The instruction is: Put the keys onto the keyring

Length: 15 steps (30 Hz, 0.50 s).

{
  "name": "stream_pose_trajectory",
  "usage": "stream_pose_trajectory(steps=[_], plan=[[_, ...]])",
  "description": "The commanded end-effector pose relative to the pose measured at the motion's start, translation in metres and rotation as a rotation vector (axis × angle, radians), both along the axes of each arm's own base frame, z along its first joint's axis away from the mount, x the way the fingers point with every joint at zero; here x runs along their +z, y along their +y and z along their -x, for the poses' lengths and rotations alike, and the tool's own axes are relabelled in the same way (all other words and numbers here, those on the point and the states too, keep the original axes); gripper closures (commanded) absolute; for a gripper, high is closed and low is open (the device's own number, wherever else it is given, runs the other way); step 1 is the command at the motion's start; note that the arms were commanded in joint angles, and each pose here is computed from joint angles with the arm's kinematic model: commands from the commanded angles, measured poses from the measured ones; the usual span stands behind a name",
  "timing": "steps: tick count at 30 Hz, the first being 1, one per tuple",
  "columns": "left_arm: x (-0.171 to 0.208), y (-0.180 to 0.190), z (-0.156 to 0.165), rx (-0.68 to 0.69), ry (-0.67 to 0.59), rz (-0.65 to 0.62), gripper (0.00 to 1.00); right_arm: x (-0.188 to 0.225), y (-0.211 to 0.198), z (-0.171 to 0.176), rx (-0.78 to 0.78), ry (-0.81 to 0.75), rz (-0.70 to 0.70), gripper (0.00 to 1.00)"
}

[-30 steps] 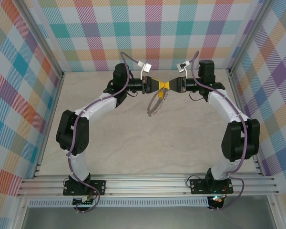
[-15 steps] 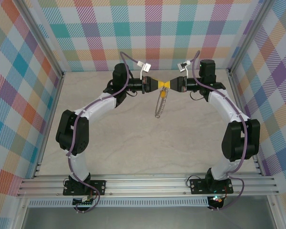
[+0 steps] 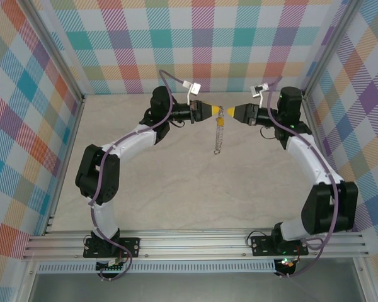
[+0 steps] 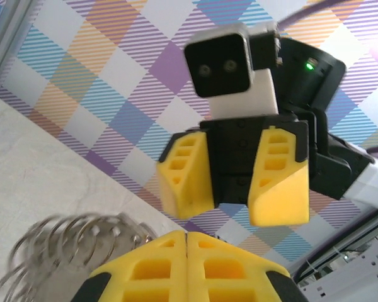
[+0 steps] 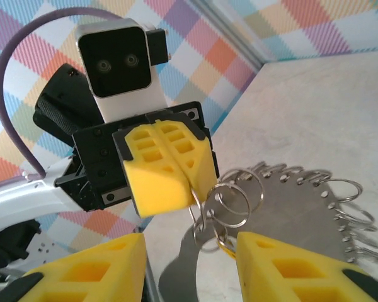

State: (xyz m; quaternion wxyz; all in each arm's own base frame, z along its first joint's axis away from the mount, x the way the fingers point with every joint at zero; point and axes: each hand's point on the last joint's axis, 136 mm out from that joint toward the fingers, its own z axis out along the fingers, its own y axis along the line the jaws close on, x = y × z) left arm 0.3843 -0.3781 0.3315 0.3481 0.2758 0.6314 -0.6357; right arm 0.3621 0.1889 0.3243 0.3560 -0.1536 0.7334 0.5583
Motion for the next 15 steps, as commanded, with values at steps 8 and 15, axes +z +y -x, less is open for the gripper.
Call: stream_pose_trajectory(steps=[8, 15], plan=[[0.026, -0.001, 0.005, 0.001, -0.059, 0.1, 1.0, -0.03, -0.001, -0.011, -0.206, 0.01, -0.004, 0.58], [0.027, -0.004, 0.005, 0.008, -0.056, 0.104, 1.0, -0.025, 0.015, -0.005, -0.176, -0.026, 0.006, 0.58]])
